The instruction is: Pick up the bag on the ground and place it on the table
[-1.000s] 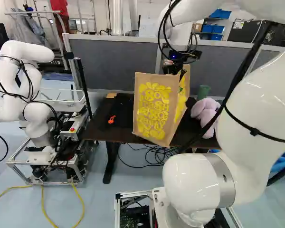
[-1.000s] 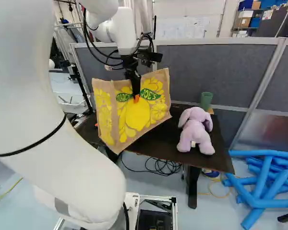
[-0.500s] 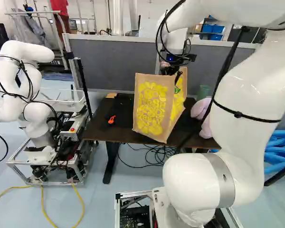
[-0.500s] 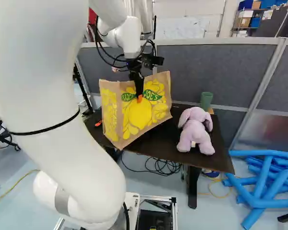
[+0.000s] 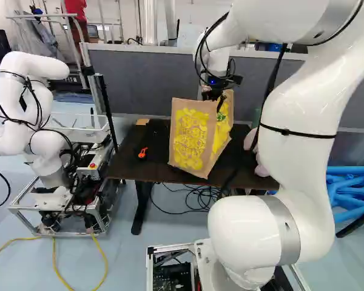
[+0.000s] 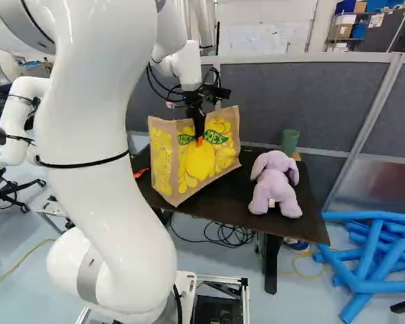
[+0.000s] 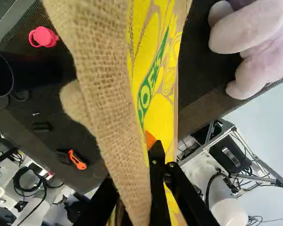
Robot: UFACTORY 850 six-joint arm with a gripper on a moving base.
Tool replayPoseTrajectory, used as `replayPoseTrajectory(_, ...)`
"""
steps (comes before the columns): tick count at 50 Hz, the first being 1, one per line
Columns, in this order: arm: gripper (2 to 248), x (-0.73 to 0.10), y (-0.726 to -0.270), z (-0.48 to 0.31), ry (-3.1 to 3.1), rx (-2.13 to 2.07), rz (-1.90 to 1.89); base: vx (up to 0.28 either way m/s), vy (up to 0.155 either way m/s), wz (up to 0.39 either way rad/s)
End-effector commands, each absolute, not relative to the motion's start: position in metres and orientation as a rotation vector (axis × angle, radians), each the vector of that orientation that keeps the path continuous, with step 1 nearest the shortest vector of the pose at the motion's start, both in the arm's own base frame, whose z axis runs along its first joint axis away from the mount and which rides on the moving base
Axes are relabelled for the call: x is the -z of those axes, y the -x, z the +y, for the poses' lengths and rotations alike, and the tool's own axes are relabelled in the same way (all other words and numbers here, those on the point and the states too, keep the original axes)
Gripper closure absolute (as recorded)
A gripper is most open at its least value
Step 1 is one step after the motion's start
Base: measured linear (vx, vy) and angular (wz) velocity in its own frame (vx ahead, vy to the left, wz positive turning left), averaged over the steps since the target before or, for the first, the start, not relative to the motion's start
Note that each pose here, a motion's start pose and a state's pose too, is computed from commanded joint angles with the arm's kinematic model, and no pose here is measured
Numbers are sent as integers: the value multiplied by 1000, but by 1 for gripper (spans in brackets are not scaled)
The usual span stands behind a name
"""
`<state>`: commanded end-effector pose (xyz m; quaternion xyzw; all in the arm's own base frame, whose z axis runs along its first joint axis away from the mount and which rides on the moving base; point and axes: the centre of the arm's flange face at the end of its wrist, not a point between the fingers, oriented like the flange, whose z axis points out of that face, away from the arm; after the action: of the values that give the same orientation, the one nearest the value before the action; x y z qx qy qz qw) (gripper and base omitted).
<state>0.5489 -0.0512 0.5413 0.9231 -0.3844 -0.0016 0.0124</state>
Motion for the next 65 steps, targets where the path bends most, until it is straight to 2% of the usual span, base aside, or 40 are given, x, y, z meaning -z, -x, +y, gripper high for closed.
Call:
replayPoseTrajectory(14,229,-521,-569,-52,-2877,16,-1194,0,0,0)
replayPoseTrajectory(41,224,-518,-571,-52,-2876,21,-1193,0,0,0)
replayPoseTrajectory(42,195,-518,-571,-52,-2876,21,-1193,0,0,0)
replayPoseTrajectory(47,195,-518,-571,-52,-2876,21,-1193,0,0,0)
replayPoseTrajectory(48,161,-518,-571,-52,-2876,21,-1193,0,0,0)
replayPoseTrajectory(52,161,-518,-571,-52,-2876,21,-1193,0,0,0)
replayPoseTrajectory(53,127,-518,-571,-52,-2876,21,-1193,0,0,0)
replayPoseTrajectory(57,127,-518,-571,-52,-2876,21,-1193,0,0,0)
replayPoseTrajectory(58,92,-518,-571,-52,-2876,21,-1193,0,0,0)
replayPoseTrajectory(62,92,-518,-571,-52,-2876,21,-1193,0,0,0)
replayPoseTrajectory(63,55,-518,-571,-52,-2876,21,-1193,0,0,0)
replayPoseTrajectory(65,55,-518,-571,-52,-2876,21,-1193,0,0,0)
